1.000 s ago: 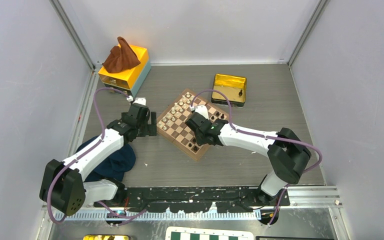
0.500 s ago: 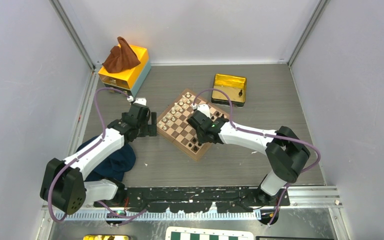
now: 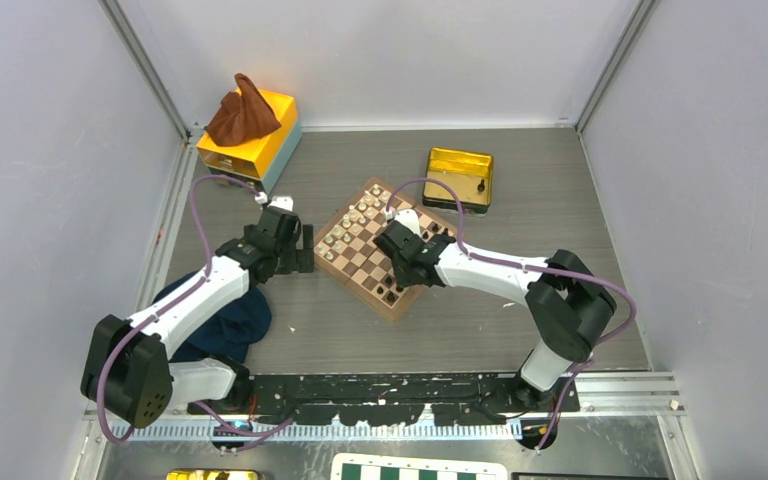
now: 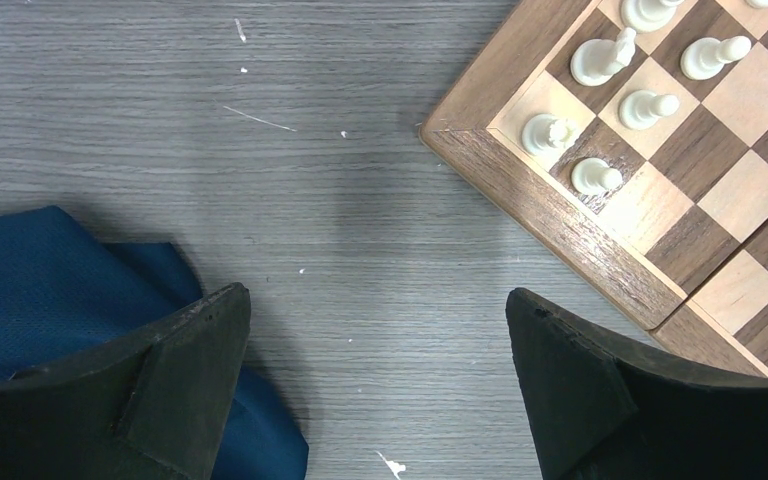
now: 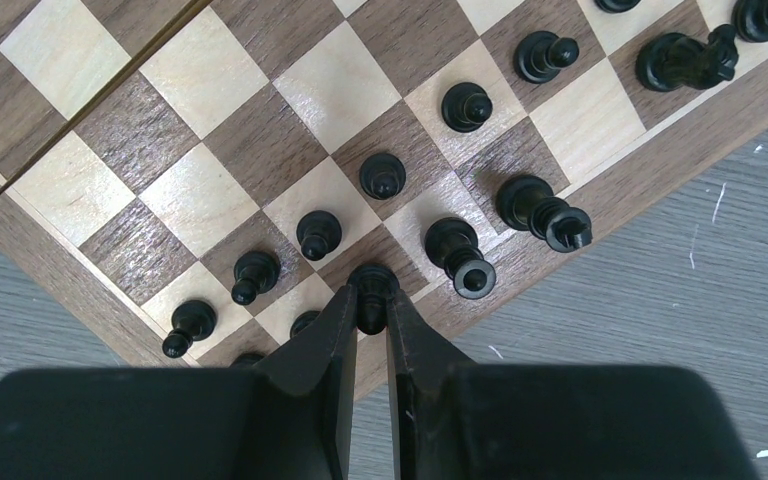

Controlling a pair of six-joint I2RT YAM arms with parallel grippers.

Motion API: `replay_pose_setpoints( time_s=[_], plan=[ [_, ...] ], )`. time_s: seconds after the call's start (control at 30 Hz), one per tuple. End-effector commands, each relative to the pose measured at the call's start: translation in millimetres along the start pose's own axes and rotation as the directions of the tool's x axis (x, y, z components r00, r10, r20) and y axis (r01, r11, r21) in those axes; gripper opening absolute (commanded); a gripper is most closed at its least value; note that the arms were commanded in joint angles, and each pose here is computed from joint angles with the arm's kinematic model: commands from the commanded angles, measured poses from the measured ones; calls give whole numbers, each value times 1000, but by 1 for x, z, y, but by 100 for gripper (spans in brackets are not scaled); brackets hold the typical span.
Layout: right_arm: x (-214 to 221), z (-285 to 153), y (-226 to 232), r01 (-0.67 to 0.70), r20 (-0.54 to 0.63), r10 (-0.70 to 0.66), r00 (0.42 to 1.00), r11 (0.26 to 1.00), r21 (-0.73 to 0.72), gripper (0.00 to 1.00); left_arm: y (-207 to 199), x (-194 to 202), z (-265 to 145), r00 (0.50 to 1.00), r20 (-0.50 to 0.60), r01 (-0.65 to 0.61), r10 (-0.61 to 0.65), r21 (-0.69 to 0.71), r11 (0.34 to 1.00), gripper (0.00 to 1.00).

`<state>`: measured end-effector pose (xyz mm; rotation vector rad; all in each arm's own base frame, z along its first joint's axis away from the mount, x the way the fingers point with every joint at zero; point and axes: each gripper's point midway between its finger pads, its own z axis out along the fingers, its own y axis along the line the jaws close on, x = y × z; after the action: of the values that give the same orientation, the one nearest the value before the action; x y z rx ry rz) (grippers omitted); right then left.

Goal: Set up the chess pieces on the board
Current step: Place the chess piece on the chessboard.

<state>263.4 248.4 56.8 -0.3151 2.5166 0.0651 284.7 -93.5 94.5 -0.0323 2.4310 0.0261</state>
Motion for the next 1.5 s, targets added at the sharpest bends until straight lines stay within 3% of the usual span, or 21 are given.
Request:
replay_pose_setpoints(
  time_s=[0.0, 0.23, 0.87, 1.47],
  plan=[
    [-8, 1, 2, -17, 27, 17, 1000, 1000, -10, 1, -6, -23, -3, 998, 62, 27, -28, 12, 1000, 100],
    [-7, 2, 2, -18, 20, 18, 1000, 1000, -9, 3, -6, -23, -3, 998, 62, 27, -28, 13, 1000, 100],
    [-9, 1, -2, -23, 23, 23, 999, 1000, 4, 21, -6, -23, -3, 998, 61, 27, -28, 14, 1000, 100],
    [-13, -5, -4, -27, 37, 26, 999, 1000, 8, 26, -7, -24, -4, 997, 65, 30, -32, 21, 999, 100]
  ],
)
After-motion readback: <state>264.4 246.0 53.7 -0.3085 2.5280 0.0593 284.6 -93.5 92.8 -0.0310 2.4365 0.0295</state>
